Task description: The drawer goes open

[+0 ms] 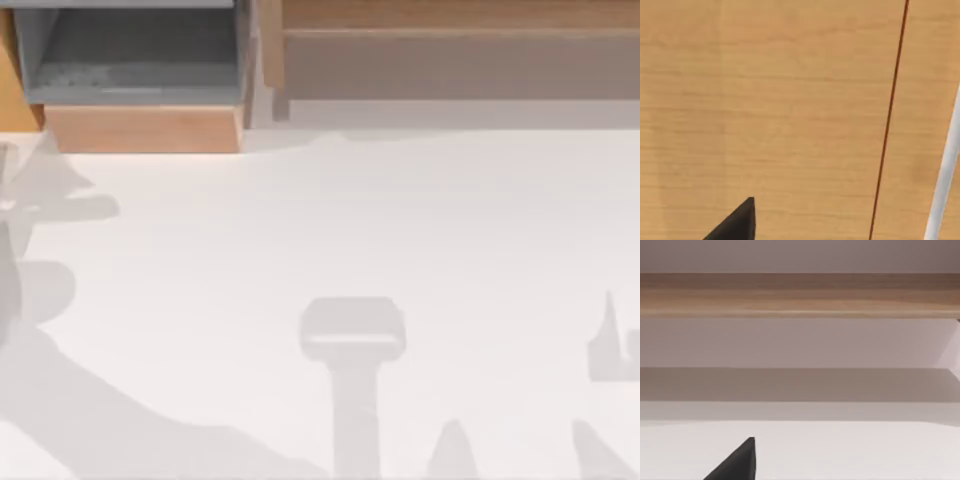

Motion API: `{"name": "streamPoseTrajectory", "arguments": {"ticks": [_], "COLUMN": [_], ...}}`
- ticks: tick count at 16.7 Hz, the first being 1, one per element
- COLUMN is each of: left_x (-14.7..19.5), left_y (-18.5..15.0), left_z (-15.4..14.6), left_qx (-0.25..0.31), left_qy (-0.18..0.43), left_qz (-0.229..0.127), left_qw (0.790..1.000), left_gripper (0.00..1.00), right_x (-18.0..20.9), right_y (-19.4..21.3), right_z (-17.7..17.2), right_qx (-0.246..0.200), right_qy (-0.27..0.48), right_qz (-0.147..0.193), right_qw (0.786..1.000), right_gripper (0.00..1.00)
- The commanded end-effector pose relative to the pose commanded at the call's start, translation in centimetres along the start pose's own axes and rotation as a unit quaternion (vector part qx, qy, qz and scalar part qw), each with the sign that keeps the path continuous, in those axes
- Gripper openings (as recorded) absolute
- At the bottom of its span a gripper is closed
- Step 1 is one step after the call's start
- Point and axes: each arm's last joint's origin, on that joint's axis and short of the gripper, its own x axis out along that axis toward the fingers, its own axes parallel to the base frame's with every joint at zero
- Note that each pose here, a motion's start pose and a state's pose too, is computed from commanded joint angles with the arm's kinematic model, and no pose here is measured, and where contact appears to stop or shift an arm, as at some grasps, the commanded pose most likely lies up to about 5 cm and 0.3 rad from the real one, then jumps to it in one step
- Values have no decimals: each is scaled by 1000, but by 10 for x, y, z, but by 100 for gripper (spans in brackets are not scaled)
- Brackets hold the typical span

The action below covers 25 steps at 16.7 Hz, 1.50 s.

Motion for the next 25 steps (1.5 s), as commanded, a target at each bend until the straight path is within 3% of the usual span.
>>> {"name": "streamPoseTrajectory", "arguments": {"ticks": [3, 18, 25], "left_x": [0, 25, 25], "left_y": [-8, -8, -8], "left_z": [-10, -10, -10], "left_qx": [22, 22, 22], "left_qy": [-1, -1, -1], "left_qz": [3, 3, 3], "left_qw": [1000, 1000, 1000], "left_gripper": [100, 100, 47], "right_x": [0, 0, 0], "right_y": [0, 0, 0], "right_z": [0, 0, 0], "right_qx": [0, 0, 0], "right_qy": [0, 0, 0], "right_qz": [0, 0, 0], "right_qw": [1000, 1000, 1000], "right_gripper": [100, 100, 100]}}
